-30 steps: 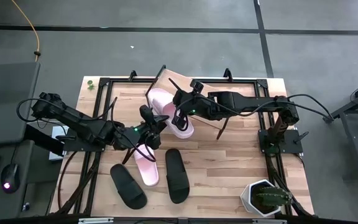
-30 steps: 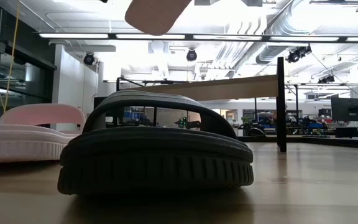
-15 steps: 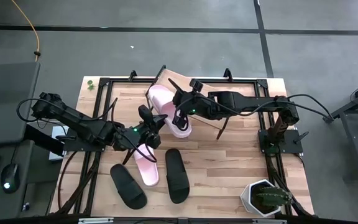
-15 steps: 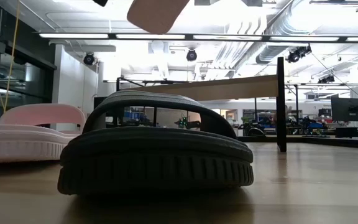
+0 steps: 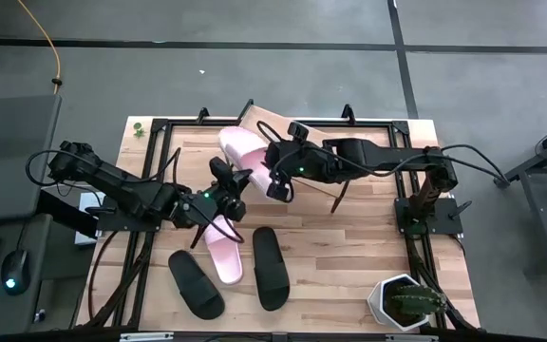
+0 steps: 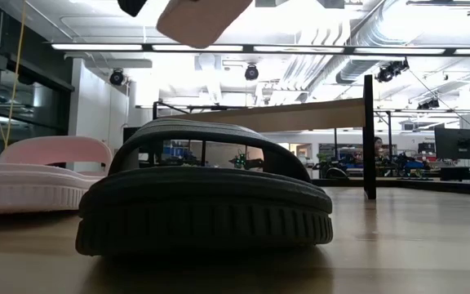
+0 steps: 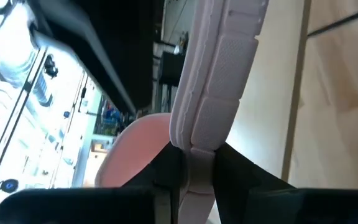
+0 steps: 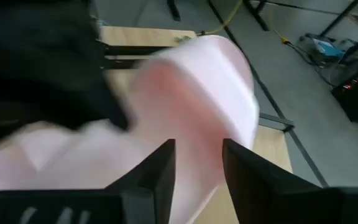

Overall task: Pick and place slides into the shelf
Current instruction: Put the right pink slide on the shelf

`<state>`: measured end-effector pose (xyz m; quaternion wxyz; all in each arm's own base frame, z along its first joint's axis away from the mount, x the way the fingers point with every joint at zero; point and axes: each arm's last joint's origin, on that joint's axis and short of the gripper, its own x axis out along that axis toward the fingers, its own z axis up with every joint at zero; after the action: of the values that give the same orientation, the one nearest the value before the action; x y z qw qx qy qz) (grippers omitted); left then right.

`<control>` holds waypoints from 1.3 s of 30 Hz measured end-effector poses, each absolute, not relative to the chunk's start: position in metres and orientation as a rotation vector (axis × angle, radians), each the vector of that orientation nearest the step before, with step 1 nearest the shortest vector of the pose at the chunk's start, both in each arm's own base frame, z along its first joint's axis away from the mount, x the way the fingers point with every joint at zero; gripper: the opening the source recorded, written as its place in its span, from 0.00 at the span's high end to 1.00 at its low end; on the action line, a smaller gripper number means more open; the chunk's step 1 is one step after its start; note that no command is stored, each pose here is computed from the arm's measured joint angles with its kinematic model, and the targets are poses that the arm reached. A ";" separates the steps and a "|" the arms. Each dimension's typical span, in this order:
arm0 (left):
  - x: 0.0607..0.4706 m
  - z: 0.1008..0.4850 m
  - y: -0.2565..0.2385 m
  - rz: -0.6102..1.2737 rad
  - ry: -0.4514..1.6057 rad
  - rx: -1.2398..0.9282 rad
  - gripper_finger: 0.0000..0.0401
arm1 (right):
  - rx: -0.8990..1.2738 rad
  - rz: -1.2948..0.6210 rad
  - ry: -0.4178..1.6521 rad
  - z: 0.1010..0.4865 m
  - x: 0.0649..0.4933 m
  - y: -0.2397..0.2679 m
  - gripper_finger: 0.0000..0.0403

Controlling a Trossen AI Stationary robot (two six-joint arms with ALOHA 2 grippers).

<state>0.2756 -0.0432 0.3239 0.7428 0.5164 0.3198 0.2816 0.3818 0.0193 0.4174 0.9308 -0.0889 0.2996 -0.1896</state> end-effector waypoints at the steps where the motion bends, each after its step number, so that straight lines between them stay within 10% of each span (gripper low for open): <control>1: 0.275 0.324 -0.041 0.622 0.709 1.134 0.88 | -0.184 -0.381 0.609 0.423 0.379 0.022 0.69; 39: 0.206 0.357 0.101 0.163 0.471 0.814 0.88 | -0.308 -0.207 0.532 0.470 0.355 0.055 0.68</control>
<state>0.2056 0.1011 0.3573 0.8882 0.3916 0.2269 0.0786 0.3546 0.0554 0.4698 0.9480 -0.1511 0.2611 -0.1017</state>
